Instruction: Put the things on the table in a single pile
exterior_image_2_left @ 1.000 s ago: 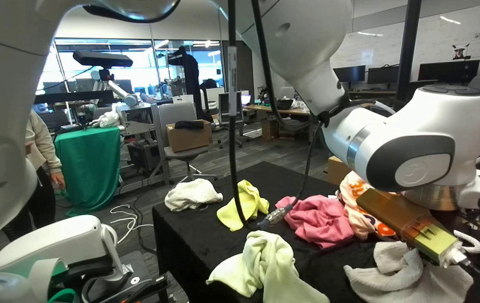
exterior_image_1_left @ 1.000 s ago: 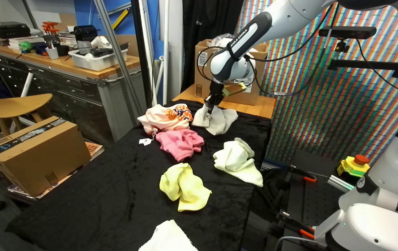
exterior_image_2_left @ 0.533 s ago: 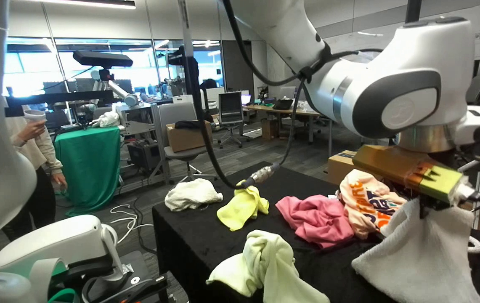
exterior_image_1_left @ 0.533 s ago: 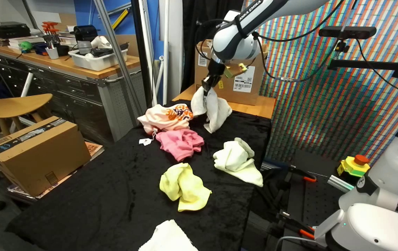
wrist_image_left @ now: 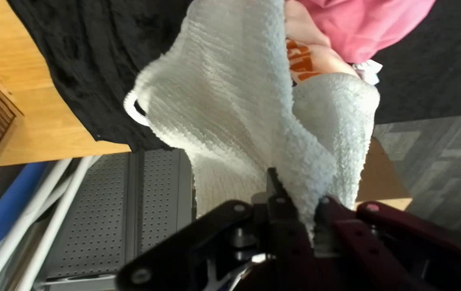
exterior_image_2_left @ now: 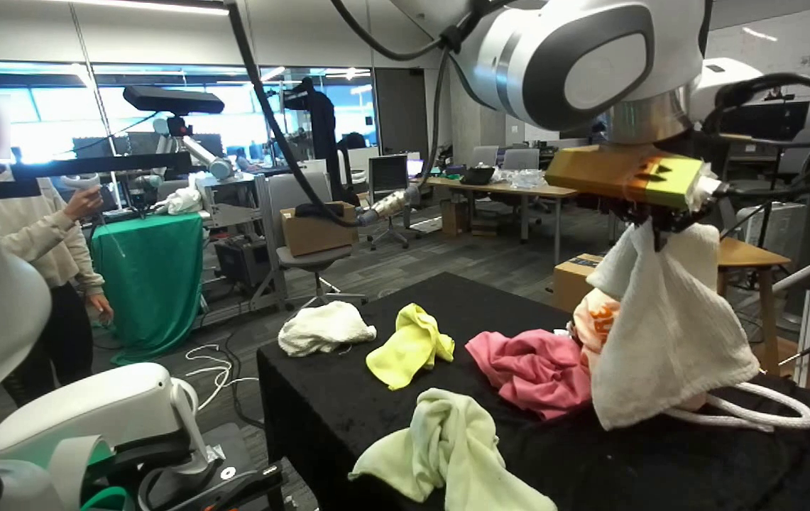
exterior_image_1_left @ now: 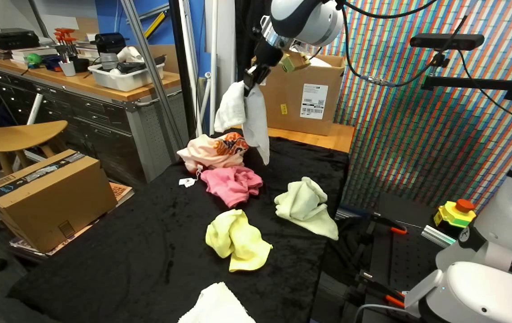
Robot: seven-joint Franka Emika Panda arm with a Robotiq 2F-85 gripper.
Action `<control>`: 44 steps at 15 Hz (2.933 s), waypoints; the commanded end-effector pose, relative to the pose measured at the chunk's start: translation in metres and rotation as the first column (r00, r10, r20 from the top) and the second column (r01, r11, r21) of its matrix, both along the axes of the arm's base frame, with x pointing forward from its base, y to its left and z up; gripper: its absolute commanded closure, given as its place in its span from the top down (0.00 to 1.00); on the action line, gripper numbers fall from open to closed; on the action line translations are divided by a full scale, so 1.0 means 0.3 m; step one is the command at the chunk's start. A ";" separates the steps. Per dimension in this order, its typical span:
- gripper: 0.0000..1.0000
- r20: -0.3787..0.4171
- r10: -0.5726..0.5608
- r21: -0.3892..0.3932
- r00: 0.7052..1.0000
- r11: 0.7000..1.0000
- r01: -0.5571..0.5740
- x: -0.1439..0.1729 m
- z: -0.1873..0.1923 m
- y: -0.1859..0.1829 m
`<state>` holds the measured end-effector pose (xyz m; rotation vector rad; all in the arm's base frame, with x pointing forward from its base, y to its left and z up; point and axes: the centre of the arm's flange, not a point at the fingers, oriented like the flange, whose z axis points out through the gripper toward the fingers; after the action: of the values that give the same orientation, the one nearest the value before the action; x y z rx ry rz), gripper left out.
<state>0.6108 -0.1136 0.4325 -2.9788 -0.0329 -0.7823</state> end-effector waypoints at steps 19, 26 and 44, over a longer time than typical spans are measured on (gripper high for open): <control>0.90 -0.106 0.124 -0.083 0.987 0.988 -0.133 0.038 -0.019 0.332; 1.00 -0.476 0.278 0.032 0.834 0.953 -0.300 -0.137 -0.168 0.311; 1.00 -0.656 0.188 0.211 0.731 0.976 -0.061 -0.439 -0.590 0.409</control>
<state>0.5064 0.0140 0.2671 -2.8338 -0.1672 0.3368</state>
